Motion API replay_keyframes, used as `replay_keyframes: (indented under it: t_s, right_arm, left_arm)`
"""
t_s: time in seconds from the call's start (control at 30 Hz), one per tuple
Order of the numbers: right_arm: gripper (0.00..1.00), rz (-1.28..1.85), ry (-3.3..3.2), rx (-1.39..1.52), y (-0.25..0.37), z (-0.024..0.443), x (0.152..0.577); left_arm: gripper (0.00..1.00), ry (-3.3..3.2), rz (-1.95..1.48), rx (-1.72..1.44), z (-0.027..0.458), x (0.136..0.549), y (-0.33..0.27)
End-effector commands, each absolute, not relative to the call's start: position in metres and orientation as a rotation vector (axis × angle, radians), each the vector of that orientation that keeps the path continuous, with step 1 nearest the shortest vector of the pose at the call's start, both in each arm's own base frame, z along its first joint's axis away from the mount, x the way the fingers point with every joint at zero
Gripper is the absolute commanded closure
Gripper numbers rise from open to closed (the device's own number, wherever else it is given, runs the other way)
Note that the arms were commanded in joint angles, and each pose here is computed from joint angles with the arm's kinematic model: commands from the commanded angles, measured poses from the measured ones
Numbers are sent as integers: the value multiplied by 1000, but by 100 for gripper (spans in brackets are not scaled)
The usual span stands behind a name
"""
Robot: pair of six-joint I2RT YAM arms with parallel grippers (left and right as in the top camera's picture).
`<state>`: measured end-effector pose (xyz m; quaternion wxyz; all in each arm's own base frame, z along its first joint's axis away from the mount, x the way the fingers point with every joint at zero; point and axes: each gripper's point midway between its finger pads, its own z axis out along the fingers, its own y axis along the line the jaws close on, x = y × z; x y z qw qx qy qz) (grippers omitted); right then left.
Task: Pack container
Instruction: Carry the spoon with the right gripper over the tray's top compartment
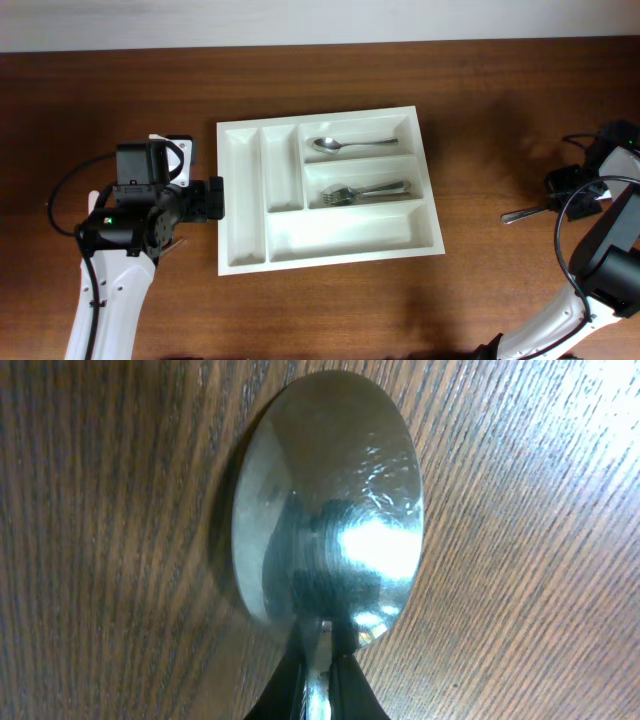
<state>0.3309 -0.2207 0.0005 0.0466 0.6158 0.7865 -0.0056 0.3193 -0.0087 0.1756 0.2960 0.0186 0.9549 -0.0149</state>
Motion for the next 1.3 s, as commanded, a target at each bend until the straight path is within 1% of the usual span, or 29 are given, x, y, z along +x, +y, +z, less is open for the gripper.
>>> replay_keyframes:
  t_s: [0.0,0.1,0.2,0.3,0.43,0.47,0.53,0.6,0.63,0.7,0.8,0.9,0.93,1.17,1.27]
  right_arm:
    - [96,-50,2456,1801,-224,1,330]
    - [96,-50,2481,1684,-224,17,342]
    - [96,-49,2484,1524,-219,47,362]
    - [96,-50,2489,1255,-200,95,392]
    - [96,-64,2504,804,-151,159,427]
    - [96,-68,2505,711,-140,170,433]
    - [96,-78,2508,436,-102,195,447]
    - [96,-80,2512,229,-66,208,455]
    - [96,-74,2515,151,-52,212,456]
    - [96,-21,2518,-92,-8,216,458]
    - [96,34,2505,-366,43,214,454]
    - [96,99,2448,-769,102,207,438]
    - [96,91,2393,-943,122,205,431]
    - [96,-24,2057,-1545,164,205,416]
    - [96,-10,1956,-1661,175,205,410]
  left_arm:
    - [1,2515,-47,83,185,324,-12]
    - [1,2515,-47,83,185,324,-12]
    - [1,2515,-47,83,185,324,-12]
    - [1,2516,-47,83,185,323,-12]
    - [1,2516,-47,83,185,323,-12]
    - [1,2516,-47,83,185,323,-12]
    - [1,2516,-47,83,185,323,-12]
    - [1,2516,-47,83,185,323,-12]
    - [1,2516,-47,83,185,323,-12]
    - [1,2516,-47,83,185,323,-12]
    - [1,2516,-46,84,185,323,-12]
    - [1,2516,-47,83,185,323,-12]
    - [1,2516,-47,83,185,323,-12]
    - [1,2516,-47,83,185,323,-12]
    - [1,2516,-47,83,185,323,-12]
